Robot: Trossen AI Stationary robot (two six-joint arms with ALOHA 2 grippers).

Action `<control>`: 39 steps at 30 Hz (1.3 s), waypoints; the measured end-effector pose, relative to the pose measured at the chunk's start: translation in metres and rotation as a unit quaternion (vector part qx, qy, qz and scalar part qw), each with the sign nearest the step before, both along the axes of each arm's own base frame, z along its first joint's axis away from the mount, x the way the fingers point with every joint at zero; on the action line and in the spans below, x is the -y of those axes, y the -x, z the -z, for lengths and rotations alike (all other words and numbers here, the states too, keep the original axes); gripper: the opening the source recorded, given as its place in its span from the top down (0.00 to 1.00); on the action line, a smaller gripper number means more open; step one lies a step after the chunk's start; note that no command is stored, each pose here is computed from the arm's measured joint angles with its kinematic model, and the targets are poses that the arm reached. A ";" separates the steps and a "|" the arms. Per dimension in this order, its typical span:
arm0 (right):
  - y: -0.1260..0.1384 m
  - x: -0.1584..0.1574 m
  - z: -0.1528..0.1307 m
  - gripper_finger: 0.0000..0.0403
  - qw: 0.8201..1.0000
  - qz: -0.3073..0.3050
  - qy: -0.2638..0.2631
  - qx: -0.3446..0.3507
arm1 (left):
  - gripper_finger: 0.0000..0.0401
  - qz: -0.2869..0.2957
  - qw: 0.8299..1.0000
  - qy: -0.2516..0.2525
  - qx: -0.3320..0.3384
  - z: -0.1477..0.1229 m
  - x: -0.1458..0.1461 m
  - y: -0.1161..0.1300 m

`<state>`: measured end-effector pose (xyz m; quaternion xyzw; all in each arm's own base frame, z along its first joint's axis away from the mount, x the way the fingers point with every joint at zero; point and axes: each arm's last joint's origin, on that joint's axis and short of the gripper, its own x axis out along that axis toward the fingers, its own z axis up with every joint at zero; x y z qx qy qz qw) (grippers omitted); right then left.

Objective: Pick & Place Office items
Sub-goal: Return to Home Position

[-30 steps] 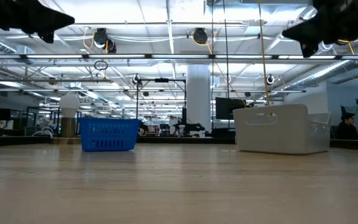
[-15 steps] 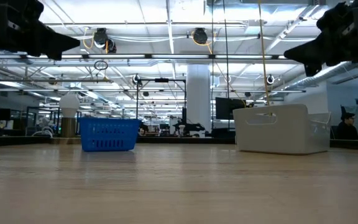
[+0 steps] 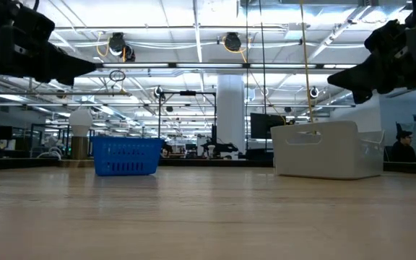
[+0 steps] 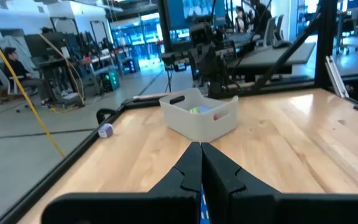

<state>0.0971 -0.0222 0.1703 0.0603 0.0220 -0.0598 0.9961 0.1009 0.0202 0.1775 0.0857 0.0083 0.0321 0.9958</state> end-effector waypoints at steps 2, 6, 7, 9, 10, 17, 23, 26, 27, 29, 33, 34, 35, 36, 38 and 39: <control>0.000 0.000 0.003 1.00 1.000 0.005 -0.005 -0.002 | 1.00 0.000 1.000 0.003 0.008 0.003 0.000 -0.001; -0.001 0.001 0.003 1.00 1.000 0.014 -0.007 0.011 | 1.00 0.000 1.000 0.007 0.012 0.007 0.000 -0.001; -0.001 0.001 0.002 1.00 1.000 0.014 -0.006 0.016 | 1.00 0.000 1.000 0.006 0.016 0.007 0.000 -0.001; -0.001 0.002 0.001 1.00 1.000 0.022 -0.004 0.021 | 1.00 0.002 1.000 0.001 0.018 0.006 0.000 -0.001; -0.001 0.002 0.002 1.00 0.999 0.032 -0.006 0.021 | 1.00 0.006 1.000 -0.005 0.017 0.006 0.000 -0.001; 0.000 0.005 -0.001 1.00 0.997 0.074 -0.002 0.037 | 0.99 0.017 0.997 -0.043 0.058 -0.002 0.001 -0.001; 0.000 0.005 -0.004 1.00 0.996 0.075 0.001 0.051 | 0.99 0.017 0.995 -0.037 0.087 -0.008 0.001 0.000; 0.000 0.005 -0.004 1.00 0.996 0.075 0.000 0.051 | 0.99 0.017 0.995 -0.035 0.087 -0.008 0.001 0.000; 0.000 0.005 -0.004 1.00 0.996 0.075 -0.003 0.051 | 0.99 0.017 0.996 -0.027 0.085 -0.007 0.001 0.000; 0.000 0.004 -0.004 1.00 0.996 0.074 -0.004 0.049 | 0.99 0.019 0.997 0.005 0.077 -0.006 0.001 0.000; -0.001 0.004 0.000 1.00 0.997 0.074 0.011 0.026 | 0.99 0.012 0.997 0.033 0.067 -0.003 0.000 -0.001; -0.001 0.004 0.001 1.00 0.997 0.073 0.017 0.019 | 0.99 0.011 0.997 0.032 0.063 -0.003 0.000 -0.001; -0.001 0.004 0.002 1.00 0.997 0.073 0.024 0.015 | 0.99 0.008 0.998 0.028 0.061 -0.002 0.000 -0.001; -0.001 0.004 0.002 1.00 0.997 0.073 0.031 0.012 | 0.99 0.001 0.998 0.021 0.059 -0.002 0.000 -0.001; -0.001 0.004 0.002 1.00 0.996 0.072 0.048 0.007 | 0.99 -0.020 0.998 0.003 0.055 -0.001 -0.001 -0.001; -0.001 0.004 0.002 1.00 0.996 0.072 0.053 0.007 | 0.99 -0.029 0.998 -0.006 0.055 -0.001 -0.002 -0.001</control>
